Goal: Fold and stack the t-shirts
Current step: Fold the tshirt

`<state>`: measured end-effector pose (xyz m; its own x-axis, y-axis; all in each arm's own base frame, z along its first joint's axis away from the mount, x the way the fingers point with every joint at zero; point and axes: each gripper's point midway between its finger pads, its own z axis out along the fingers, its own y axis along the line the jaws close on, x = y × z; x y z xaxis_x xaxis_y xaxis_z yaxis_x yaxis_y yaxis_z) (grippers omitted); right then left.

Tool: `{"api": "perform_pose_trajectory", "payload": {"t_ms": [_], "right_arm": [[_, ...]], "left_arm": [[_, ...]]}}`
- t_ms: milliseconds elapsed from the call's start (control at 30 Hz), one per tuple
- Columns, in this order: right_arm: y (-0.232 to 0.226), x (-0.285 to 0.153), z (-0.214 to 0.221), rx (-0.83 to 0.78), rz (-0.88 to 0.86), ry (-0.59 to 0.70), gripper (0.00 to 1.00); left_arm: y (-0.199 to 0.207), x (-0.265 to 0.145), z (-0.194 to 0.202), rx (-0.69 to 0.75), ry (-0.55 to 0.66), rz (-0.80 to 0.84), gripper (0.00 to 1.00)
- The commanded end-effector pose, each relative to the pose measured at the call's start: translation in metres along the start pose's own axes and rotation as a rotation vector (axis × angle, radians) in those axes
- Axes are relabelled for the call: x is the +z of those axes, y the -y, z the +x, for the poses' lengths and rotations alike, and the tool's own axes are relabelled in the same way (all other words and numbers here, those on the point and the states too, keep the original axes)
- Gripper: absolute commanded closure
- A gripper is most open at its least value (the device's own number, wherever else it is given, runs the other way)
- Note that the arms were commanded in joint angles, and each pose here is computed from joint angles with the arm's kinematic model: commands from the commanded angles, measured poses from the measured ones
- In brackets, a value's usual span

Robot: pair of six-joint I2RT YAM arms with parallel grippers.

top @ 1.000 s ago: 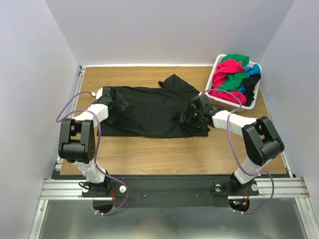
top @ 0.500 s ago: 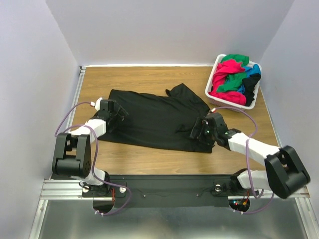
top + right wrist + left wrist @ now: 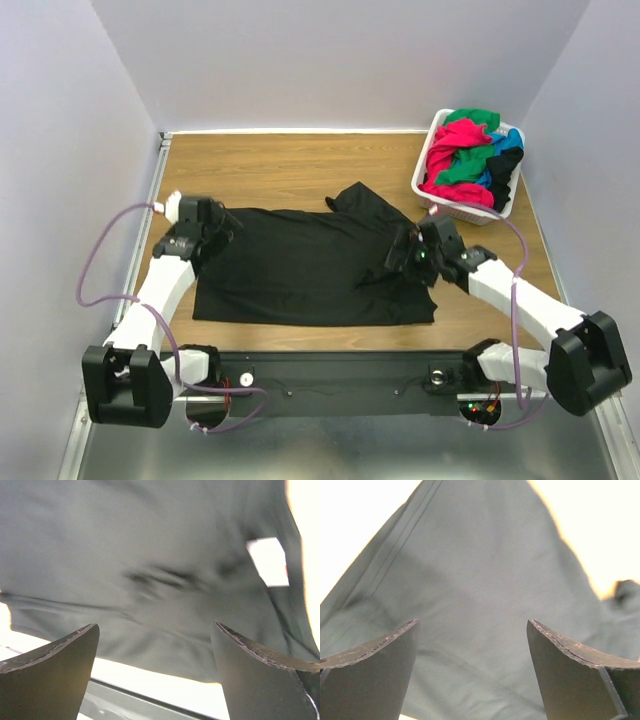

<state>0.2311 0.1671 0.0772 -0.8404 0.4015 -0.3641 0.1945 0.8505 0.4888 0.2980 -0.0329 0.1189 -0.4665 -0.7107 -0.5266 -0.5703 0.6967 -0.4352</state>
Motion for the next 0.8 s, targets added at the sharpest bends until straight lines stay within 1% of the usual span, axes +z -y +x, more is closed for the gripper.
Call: {"api": "perform_pose_trajectory", "payload": {"t_ms": [0, 33, 67, 100, 133, 167, 200, 233, 267, 300, 333, 367, 400, 433, 467, 533, 567, 600, 633, 667, 733, 767], "right_arm": [[-0.062, -0.012, -0.063, -0.129, -0.094, 0.127, 0.02], [-0.087, -0.022, -0.089, -0.149, -0.125, 0.187, 0.02], [-0.089, -0.017, -0.104, -0.156, -0.092, 0.222, 0.02], [-0.106, -0.011, -0.125, -0.172, -0.085, 0.248, 0.02], [-0.096, 0.006, -0.121, -0.174, -0.038, 0.221, 0.02], [-0.11, 0.018, -0.141, -0.186, -0.025, 0.243, 0.02], [-0.115, 0.028, -0.149, -0.186, -0.014, 0.247, 0.02], [-0.12, 0.036, -0.155, -0.188, -0.006, 0.247, 0.02], [-0.143, 0.031, -0.18, -0.194, -0.037, 0.303, 0.02], [-0.139, 0.06, -0.178, -0.212, 0.001, 0.26, 0.03], [-0.145, 0.065, -0.188, -0.222, 0.0, 0.276, 0.03], [-0.158, 0.068, -0.204, -0.238, -0.007, 0.309, 0.03], [-0.155, 0.087, -0.207, -0.252, 0.022, 0.301, 0.03], [-0.154, 0.098, -0.211, -0.264, 0.042, 0.306, 0.03], [-0.164, 0.096, -0.23, -0.284, 0.044, 0.357, 0.04], [-0.164, 0.112, -0.236, -0.315, 0.067, 0.363, 0.05], [-0.159, 0.131, -0.236, -0.327, 0.088, 0.348, 0.07], [-0.158, 0.139, -0.238, -0.349, 0.104, 0.345, 0.08], [-0.167, 0.138, -0.249, -0.355, 0.091, 0.371, 0.11], [-0.16, 0.155, -0.245, -0.373, 0.11, 0.35, 0.13], [-0.16, 0.169, -0.247, -0.392, 0.114, 0.342, 0.19], [-0.164, 0.167, -0.249, -0.391, 0.108, 0.351, 0.2]], "left_arm": [[0.029, -0.011, -0.063, 0.017, 0.132, -0.004, 0.01], [0.034, -0.008, -0.07, 0.028, 0.124, 0.004, 0.01], [0.034, 0.005, -0.073, 0.033, 0.104, -0.017, 0.01], [0.041, 0.004, -0.092, 0.014, 0.134, -0.016, 0.01], [0.044, 0.009, -0.097, 0.014, 0.138, -0.027, 0.01], [0.037, 0.023, -0.104, 0.005, 0.133, -0.067, 0.01], [0.047, 0.024, -0.118, -0.01, 0.153, -0.054, 0.01], [0.05, 0.029, -0.124, -0.017, 0.154, -0.053, 0.01], [0.054, 0.036, -0.128, -0.018, 0.148, -0.048, 0.01], [0.052, 0.055, -0.124, 0.006, 0.111, -0.074, 0.01], [0.058, 0.058, -0.135, 0.01, 0.12, -0.075, 0.02], [0.051, 0.076, -0.13, 0.024, 0.086, -0.122, 0.02], [0.057, 0.079, -0.141, 0.034, 0.103, -0.13, 0.02], [0.052, 0.087, -0.143, 0.039, 0.106, -0.165, 0.05], [0.045, 0.103, -0.137, 0.047, 0.082, -0.205, 0.09], [0.048, 0.113, -0.141, 0.048, 0.082, -0.21, 0.13], [0.046, 0.125, -0.135, 0.053, 0.061, -0.221, 0.16], [0.045, 0.13, -0.134, 0.055, 0.051, -0.222, 0.17], [0.047, 0.134, -0.134, 0.058, 0.046, -0.22, 0.19], [0.042, 0.143, -0.129, 0.063, 0.032, -0.235, 0.23], [0.037, 0.155, -0.125, 0.071, 0.019, -0.258, 0.28], [0.035, 0.158, -0.123, 0.073, 0.012, -0.267, 0.3]]}}
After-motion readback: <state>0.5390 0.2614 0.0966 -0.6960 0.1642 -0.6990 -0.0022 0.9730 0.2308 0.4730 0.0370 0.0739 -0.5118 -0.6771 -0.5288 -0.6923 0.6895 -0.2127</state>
